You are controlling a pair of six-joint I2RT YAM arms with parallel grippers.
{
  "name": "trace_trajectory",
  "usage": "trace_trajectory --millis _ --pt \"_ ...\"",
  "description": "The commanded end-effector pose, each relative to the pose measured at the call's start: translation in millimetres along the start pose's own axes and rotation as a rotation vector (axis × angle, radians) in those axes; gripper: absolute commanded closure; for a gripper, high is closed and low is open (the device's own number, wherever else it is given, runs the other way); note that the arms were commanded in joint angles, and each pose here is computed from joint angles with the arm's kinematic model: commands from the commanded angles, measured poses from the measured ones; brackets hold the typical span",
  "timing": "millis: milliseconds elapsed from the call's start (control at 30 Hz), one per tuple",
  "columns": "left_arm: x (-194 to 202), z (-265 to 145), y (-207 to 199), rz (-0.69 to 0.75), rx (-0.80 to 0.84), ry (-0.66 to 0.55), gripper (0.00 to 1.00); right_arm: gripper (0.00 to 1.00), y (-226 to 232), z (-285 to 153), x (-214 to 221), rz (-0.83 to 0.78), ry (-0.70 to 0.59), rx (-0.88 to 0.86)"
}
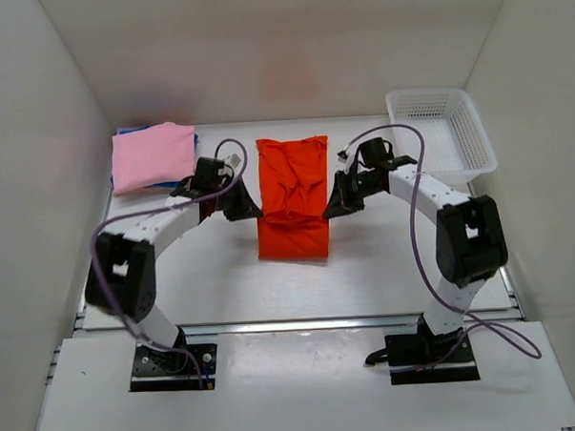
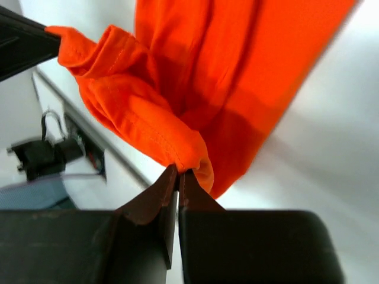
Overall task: Fold and stack the t-shirts
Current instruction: Fold the folded rectangular tshirt in 1/3 of the way, then grab one side of the 2/3 rectangular tshirt with both arms
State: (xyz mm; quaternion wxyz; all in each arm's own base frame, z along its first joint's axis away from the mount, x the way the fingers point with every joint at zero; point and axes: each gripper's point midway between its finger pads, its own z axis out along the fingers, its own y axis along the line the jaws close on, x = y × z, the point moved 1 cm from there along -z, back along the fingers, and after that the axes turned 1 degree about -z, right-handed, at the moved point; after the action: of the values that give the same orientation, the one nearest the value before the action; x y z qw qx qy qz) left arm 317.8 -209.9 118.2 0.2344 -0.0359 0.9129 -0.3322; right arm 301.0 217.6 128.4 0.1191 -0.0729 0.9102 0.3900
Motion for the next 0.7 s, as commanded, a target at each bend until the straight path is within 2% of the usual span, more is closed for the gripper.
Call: trace_trajectory --millis 0,33,67,100,133,167,233,267,300,400,467,567,600,667 --pt "-45.3 27.8 1.8 0.053 0.028 0.0 0.95 1.0 -21.8 -1.4 -51.4 -0.034 -0.053 0.025" --pt "-54.4 33.9 6.0 0.042 0.023 -0.005 0.95 1.0 -36.1 3.5 -62.1 -0.011 -0.061 0.036" --pt "-69.9 43.4 5.5 0.034 0.03 -0.013 0.92 1.0 -43.9 6.8 -81.7 -0.011 -0.095 0.043" --pt "-82.4 53.8 6.3 0.025 0.043 -0.017 0.86 0.93 -45.3 4.3 -100.8 -0.039 -0.135 0.04" --pt "-95.6 60.5 7.1 0.016 0.056 -0.029 0.74 0.8 -47.3 4.5 -112.7 -0.042 -0.158 0.036" --pt "-104.0 61.6 9.3 0.016 0.062 -0.041 0.77 0.73 -52.7 7.4 -117.5 -0.048 -0.165 0.039" --pt "-110.0 62.6 11.2 -0.019 0.086 -0.05 0.77 0.66 -53.8 1.7 -130.5 -0.068 -0.205 0.031" --pt "-114.6 60.1 13.3 -0.019 0.095 -0.077 0.67 0.64 -50.1 -2.7 -133.0 -0.073 -0.223 0.034" --pt "-116.0 52.3 15.5 -0.028 0.099 -0.107 0.49 0.64 -55.3 -2.3 -128.7 -0.073 -0.222 0.048" --pt "-93.1 37.6 21.0 -0.039 0.105 -0.127 0.43 0.62 -44.1 -12.1 -108.5 -0.083 -0.237 0.055" --pt "-67.2 28.5 25.4 -0.027 0.088 -0.117 0.41 0.63 -46.4 -3.9 -76.6 -0.042 -0.197 0.056" --pt "-18.7 27.1 42.8 -0.035 -0.012 -0.066 0.39 0.62 -49.4 5.4 -40.6 0.001 -0.184 0.085" --pt "-16.3 22.6 37.2 -0.014 -0.029 -0.096 0.37 0.62 -45.6 7.4 -32.2 0.01 -0.183 0.083" --pt "17.4 22.5 48.3 -0.074 -0.078 -0.089 0.36 0.62 -57.5 19.0 -2.8 0.108 -0.196 0.089"
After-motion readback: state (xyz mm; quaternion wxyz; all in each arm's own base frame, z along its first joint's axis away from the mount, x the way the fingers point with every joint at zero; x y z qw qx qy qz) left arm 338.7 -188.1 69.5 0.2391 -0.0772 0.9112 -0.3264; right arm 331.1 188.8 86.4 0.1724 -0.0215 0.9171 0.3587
